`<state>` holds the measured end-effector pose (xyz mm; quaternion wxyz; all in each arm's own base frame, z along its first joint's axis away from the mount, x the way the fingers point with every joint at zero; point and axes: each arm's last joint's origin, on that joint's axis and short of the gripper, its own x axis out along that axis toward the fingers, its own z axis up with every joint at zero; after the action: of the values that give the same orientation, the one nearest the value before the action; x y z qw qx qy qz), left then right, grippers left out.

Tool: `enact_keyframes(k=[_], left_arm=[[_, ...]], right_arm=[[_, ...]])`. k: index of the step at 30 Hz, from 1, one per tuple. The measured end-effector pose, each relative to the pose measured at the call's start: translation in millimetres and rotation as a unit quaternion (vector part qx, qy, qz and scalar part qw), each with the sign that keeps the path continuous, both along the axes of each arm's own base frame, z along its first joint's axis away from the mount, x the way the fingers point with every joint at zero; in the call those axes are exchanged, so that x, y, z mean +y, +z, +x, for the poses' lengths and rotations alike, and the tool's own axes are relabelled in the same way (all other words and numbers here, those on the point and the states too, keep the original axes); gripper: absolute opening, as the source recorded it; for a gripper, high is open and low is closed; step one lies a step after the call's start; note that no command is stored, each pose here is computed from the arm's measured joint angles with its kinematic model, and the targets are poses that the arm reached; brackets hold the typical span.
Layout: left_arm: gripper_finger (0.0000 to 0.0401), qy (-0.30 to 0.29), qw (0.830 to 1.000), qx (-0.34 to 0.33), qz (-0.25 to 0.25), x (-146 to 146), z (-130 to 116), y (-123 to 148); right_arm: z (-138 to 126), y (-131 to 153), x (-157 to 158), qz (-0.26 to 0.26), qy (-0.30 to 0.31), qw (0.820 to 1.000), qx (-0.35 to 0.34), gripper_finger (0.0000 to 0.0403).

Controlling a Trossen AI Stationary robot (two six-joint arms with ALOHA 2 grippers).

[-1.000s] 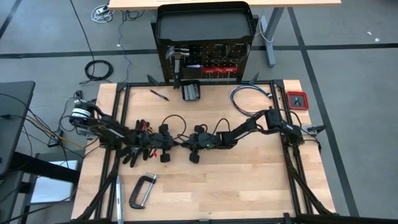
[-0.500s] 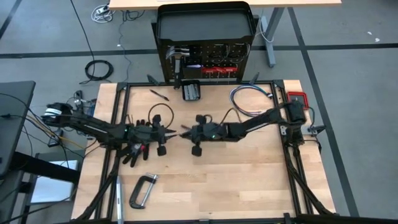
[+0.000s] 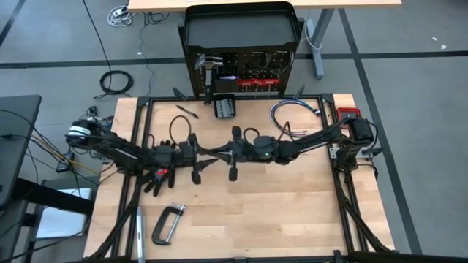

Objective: Hang tools onto peg board
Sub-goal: Put the black pen on the peg board

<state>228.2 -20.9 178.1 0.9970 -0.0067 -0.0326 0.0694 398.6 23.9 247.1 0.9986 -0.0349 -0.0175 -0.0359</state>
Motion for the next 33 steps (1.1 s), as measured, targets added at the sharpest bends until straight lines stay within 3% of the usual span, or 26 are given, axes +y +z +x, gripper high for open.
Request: enact_keyframes(k=[8,14,22,33], left_arm=[[0.0168,-0.023,0.997,-0.066,0.03,-5,31,18],[0.0168,-0.045,0.994,-0.094,0.041,-10,56,33],[0.0168,-0.076,0.99,-0.101,0.061,-12,58,36],[0.0168,-0.072,0.989,-0.114,0.06,-12,55,43]], right_arm=[[-3,22,3,0.006,0.059,0.991,-0.116,0.0044],[-5,26,8,0.01,0.104,0.985,-0.139,0.0044],[-14,13,11,0.03,0.1,0.984,-0.142,0.0044],[-29,1,7,0.041,0.069,0.981,-0.179,0.0044]])
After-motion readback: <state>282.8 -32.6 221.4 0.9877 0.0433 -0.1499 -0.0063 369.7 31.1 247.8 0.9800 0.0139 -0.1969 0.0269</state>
